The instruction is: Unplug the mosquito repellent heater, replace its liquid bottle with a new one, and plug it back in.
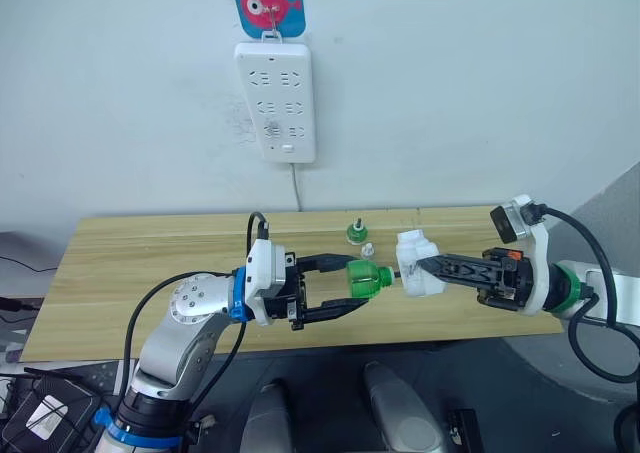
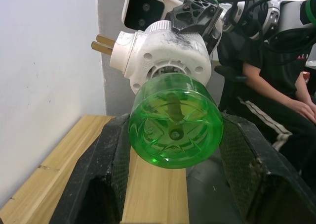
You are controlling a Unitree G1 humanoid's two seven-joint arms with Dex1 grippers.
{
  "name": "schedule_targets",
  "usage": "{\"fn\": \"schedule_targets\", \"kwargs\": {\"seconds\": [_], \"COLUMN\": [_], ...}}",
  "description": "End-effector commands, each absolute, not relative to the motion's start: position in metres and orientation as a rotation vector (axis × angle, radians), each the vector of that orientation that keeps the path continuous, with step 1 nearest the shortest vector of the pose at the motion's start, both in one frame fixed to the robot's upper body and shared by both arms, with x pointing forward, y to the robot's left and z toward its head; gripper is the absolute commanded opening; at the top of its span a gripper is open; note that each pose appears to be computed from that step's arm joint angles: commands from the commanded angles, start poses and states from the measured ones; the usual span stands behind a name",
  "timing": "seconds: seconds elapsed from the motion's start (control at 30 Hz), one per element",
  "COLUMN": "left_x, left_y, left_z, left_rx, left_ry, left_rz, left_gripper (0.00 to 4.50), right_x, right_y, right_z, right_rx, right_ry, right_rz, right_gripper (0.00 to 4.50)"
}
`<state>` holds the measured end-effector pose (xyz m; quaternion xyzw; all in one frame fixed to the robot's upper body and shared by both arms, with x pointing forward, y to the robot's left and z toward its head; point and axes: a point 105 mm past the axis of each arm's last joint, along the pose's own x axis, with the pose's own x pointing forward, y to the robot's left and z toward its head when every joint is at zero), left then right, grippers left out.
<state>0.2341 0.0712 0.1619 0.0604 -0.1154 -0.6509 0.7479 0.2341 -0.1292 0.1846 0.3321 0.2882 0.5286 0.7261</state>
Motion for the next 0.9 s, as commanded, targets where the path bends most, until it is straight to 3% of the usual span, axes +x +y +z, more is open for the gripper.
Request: {"fn": "schedule_targets", "kwargs": {"seconds": [0.03,0.9], "left_x": [0.222,0.226], "left_y": [0.066,0.061], "left_z": [0.177,0.166], "left_rx": [0.122,0.113], "left_ry": [-0.337,-0.329], "left_rz": [-1.454,-1.417], "left_gripper": [2.32,2.32], "right_x": [0.231,0.225], "right_y": [-0.133,-0.13], "right_z": [0.193,0.194], "right_rx": [0.744,0.759], "right_ry": [0.614,0.599], "right_rz": [1.188,1.227], "right_gripper": [2.94,2.94]}}
